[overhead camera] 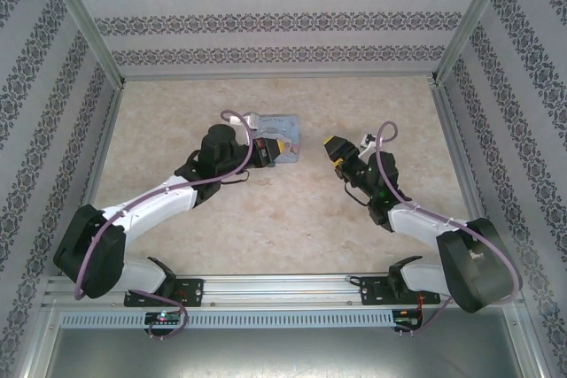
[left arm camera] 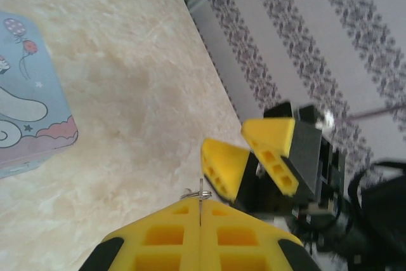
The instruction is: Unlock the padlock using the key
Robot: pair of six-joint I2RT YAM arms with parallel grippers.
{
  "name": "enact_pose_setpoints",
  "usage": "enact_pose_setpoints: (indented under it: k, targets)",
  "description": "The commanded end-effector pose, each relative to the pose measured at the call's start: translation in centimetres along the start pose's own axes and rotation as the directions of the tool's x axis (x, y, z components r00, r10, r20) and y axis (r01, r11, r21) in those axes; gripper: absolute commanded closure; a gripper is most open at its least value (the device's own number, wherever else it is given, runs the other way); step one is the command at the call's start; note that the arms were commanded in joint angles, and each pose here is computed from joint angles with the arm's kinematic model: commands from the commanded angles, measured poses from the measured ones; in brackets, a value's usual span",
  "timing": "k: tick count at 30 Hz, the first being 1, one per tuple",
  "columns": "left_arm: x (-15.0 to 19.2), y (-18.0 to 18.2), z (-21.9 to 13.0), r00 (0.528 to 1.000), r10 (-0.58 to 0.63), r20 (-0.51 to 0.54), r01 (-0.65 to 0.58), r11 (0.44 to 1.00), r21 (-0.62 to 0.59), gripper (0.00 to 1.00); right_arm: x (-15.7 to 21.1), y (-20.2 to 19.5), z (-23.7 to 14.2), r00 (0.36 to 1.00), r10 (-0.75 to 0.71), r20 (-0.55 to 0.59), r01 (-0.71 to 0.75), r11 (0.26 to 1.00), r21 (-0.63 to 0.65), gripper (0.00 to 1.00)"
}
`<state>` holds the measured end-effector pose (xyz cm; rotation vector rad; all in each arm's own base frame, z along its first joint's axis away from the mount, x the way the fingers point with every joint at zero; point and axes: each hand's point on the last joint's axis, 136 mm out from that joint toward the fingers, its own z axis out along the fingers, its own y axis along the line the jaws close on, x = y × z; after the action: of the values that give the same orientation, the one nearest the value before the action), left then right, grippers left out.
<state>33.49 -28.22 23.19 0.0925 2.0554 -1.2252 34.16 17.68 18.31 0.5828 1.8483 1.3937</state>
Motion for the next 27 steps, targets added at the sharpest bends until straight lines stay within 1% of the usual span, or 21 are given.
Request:
enact_pose_setpoints:
  k: [1, 4, 10, 16, 21, 27]
  targets:
    - [1.6, -0.1, -0.4, 0.981, 0.098, -0.166, -0.09, 0.994, 0.055, 1.0, 2.1, 3.5, 0.2, 0.949, -0.247, -0.195, 0.212, 0.96, -0.184, 0.4]
    - [1.3, -0.2, -0.3, 0.971, 0.111, -0.21, -0.091, 0.99, 0.105, 1.0, 2.4, 4.0, 0.4, 0.919, -0.319, -0.233, 0.26, 0.932, -0.251, 0.44]
    - [0.9, 0.1, 0.8, 0.96, 0.089, -0.264, -0.042, 0.983, 0.176, 1.0, 3.2, 5.4, 0.8, 0.885, -0.375, -0.276, 0.267, 0.894, -0.358, 0.51]
    - [0.7, -0.9, 1.7, 0.953, 0.099, -0.285, -0.02, 0.963, 0.269, 1.0, 4.4, 5.9, 1.7, 0.872, -0.378, -0.312, 0.237, 0.882, -0.407, 0.54]
    - [0.6, -1.1, 1.9, 0.951, 0.097, -0.292, -0.008, 0.957, 0.289, 1.0, 5.5, 5.9, 2.3, 0.865, -0.373, -0.335, 0.217, 0.881, -0.421, 0.56]
    - [0.7, -1.0, 2.0, 0.95, 0.095, -0.296, -0.006, 0.958, 0.288, 1.0, 5.9, 5.8, 2.8, 0.873, -0.349, -0.341, 0.183, 0.882, -0.434, 0.6]
